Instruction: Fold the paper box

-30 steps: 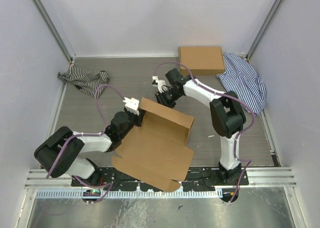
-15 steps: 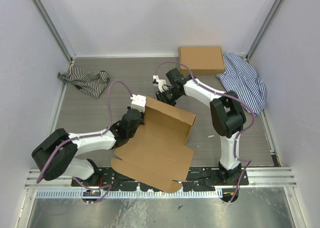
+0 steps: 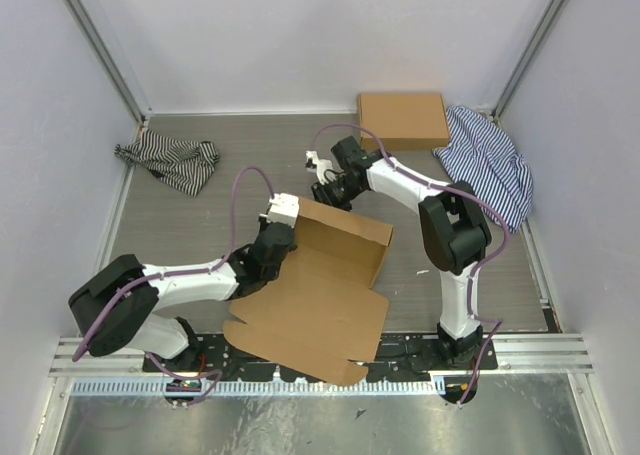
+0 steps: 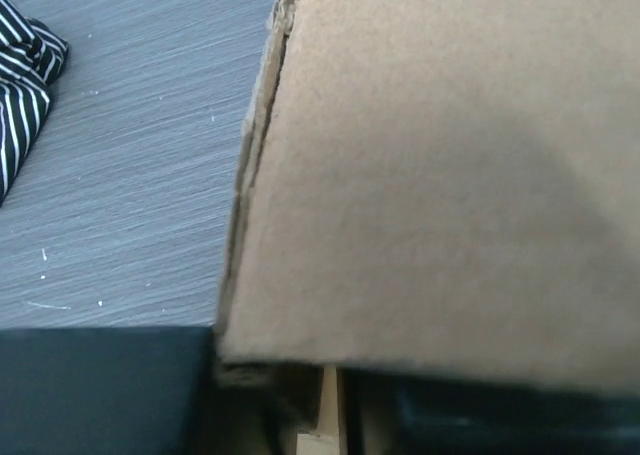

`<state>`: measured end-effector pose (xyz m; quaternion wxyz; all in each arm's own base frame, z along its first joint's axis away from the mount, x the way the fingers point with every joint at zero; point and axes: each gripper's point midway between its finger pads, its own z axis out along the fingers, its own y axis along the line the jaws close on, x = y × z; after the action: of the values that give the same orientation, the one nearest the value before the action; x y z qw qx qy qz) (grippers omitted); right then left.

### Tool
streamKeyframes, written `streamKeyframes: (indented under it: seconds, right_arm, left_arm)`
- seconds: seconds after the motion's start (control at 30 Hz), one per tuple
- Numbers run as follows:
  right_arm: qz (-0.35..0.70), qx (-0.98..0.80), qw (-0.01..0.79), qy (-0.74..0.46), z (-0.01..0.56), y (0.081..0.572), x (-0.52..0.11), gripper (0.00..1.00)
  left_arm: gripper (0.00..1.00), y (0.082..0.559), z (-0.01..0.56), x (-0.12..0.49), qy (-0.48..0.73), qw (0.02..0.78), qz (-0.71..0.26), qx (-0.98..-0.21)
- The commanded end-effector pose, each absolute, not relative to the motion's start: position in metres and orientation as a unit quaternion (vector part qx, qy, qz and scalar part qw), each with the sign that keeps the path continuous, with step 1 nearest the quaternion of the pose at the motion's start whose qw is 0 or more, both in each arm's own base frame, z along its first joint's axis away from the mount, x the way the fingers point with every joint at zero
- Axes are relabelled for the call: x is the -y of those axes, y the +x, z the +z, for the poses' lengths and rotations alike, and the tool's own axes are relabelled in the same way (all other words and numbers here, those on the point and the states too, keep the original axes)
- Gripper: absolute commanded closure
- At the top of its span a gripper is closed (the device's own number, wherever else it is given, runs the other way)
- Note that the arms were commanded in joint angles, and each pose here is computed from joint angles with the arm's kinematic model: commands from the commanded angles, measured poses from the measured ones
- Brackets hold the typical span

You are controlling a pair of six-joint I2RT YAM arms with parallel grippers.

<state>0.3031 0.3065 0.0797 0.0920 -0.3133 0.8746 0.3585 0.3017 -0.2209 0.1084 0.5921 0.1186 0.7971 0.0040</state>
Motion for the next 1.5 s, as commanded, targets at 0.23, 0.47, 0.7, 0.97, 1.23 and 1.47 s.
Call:
streamKeyframes:
  seconds: [0.23,0.47,0.7,0.97,1.23,1.47]
  right_arm:
    - [0.368,-0.878,0.088,-0.294,0.096,0.301,-0.312,0.81]
    - [0.355,-0.886,0.111,-0.276,0.104,0.317,-0.303,0.79]
    - [0.253,-0.915,0.210,-0.234,0.126,0.366,-0.275,0.70]
    - [0.158,-0.884,0.396,-0.192,0.220,0.402,-0.235,0.64]
    - [0.163,-0.783,0.521,-0.299,0.303,0.306,-0.260,0.56]
    - [0.128,-0.771,0.514,-0.353,0.278,0.251,-0.277,0.53]
  left_arm:
    - [0.56,0.285,0.099,0.201,0.159,0.557,0.041,-0.814]
    - [0.52,0.268,0.090,0.189,0.149,0.526,0.029,-0.837]
    - [0.47,0.247,0.094,0.183,0.120,0.508,-0.021,-0.852]
    - [0.45,0.227,0.130,0.167,0.077,0.519,-0.078,-0.848]
    - [0.42,0.206,0.196,0.139,0.044,0.497,-0.078,-0.863]
    - [0.39,0.190,0.242,0.116,0.070,0.451,-0.018,-0.889]
